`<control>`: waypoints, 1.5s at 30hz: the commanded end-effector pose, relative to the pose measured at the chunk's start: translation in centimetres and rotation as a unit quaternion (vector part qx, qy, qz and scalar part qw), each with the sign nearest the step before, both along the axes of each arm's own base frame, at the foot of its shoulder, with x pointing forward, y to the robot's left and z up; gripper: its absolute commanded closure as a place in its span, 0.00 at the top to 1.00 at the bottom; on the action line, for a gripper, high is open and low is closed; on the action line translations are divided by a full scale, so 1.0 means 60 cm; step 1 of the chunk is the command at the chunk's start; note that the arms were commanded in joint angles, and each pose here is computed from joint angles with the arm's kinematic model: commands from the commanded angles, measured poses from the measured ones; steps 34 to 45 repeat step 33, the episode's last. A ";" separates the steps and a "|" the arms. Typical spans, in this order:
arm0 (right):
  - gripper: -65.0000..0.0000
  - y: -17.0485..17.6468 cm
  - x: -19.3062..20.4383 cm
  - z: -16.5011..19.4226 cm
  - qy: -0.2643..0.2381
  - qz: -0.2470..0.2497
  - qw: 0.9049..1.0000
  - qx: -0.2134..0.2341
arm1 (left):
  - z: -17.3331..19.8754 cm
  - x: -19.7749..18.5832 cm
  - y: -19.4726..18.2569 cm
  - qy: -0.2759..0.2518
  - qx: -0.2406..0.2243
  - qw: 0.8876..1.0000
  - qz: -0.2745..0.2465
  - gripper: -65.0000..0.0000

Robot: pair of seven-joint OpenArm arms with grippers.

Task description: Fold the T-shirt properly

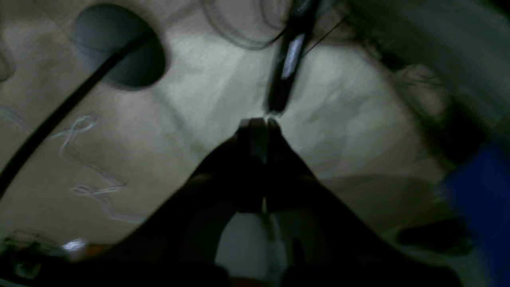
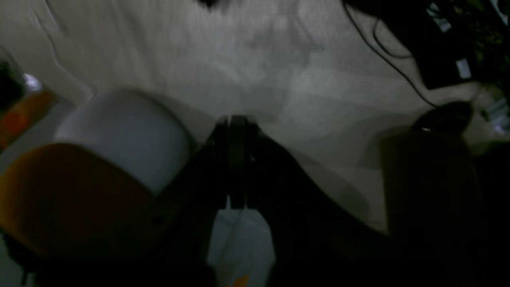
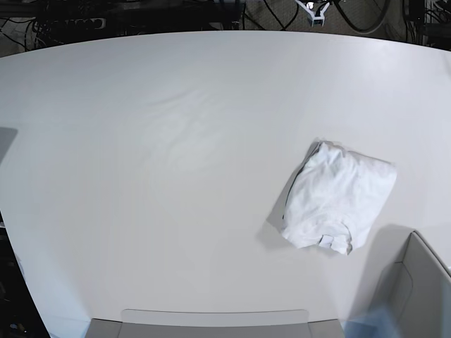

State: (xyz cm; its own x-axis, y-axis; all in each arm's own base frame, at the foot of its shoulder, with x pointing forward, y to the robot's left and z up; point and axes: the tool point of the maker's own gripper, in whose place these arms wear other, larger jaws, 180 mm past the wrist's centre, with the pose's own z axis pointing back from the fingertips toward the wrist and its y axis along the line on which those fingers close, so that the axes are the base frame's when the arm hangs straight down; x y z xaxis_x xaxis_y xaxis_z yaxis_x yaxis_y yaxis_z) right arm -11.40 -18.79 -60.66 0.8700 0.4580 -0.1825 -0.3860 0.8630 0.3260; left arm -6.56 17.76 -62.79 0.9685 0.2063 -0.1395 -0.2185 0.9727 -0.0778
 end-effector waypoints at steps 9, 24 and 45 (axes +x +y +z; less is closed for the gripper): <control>0.00 0.000 0.020 -0.024 -0.074 0.024 0.996 0.048 | -0.016 0.044 0.006 -0.035 0.007 0.999 0.011 0.00; 0.00 0.022 -0.073 -0.013 -0.021 0.144 0.984 0.101 | -0.021 0.077 -0.031 -0.047 -0.010 0.999 0.018 0.00; 0.00 -0.013 -0.082 -0.026 0.024 0.256 0.963 0.085 | -0.022 0.087 -0.061 -0.051 -0.024 0.998 0.023 0.00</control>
